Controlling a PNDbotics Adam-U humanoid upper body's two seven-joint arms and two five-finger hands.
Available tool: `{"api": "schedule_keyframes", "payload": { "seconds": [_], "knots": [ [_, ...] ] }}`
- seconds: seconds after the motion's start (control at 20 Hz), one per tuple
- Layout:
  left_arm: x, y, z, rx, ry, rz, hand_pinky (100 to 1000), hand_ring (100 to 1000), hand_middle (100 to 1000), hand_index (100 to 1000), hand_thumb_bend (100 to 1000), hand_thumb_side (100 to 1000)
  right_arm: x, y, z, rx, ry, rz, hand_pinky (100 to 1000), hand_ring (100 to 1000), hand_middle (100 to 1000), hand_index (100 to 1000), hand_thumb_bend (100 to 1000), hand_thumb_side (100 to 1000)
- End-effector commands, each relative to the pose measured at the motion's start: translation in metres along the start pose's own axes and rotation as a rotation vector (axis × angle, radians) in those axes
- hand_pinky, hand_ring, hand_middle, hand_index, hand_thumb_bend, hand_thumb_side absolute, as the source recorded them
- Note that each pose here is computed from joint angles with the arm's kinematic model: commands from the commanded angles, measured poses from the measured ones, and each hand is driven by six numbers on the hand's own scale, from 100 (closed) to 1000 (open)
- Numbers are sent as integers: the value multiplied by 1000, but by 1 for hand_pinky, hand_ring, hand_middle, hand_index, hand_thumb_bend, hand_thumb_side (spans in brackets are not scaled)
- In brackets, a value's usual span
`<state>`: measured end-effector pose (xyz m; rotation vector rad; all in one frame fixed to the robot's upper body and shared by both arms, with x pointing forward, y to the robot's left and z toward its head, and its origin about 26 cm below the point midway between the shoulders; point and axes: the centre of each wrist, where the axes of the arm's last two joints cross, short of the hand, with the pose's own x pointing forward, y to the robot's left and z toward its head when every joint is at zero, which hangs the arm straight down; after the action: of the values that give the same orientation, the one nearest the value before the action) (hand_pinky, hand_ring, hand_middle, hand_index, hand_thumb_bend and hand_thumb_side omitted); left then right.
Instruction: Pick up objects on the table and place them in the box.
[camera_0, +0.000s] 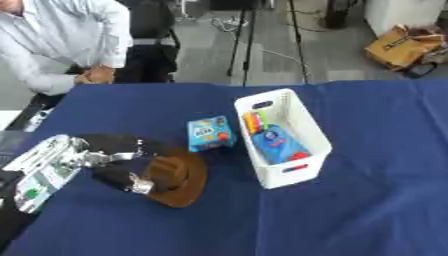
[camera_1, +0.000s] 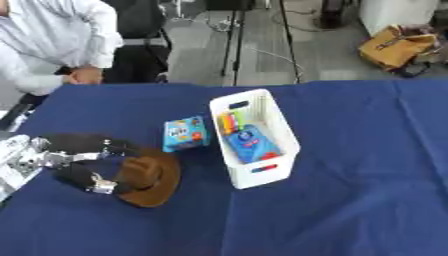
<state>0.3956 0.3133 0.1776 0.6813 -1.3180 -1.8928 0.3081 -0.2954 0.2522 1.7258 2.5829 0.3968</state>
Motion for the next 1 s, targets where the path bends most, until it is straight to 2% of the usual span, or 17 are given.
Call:
{"api": "schedule_keyframes", "payload": {
  "seconds": [0.05, 0.3, 1.0],
  "knots": [
    [-7, 10, 6, 49, 36, -31, 1000, 1000, 1000, 1000, 599, 1000, 4, -1, -9, -28, -11, -20, 761, 730, 687, 680, 100, 668],
    [-9, 13, 5, 74, 43, -25, 1000, 1000, 1000, 1000, 568, 1000, 4, -1, -8, -27, -8, -23, 761, 730, 686, 677, 100, 669],
    [-20, 8, -9, -39, 55, 9, 1000, 1000, 1000, 1000, 629, 1000, 5, 0, -9, -35, -2, -34, 760, 728, 680, 672, 100, 655]
  ]
}}
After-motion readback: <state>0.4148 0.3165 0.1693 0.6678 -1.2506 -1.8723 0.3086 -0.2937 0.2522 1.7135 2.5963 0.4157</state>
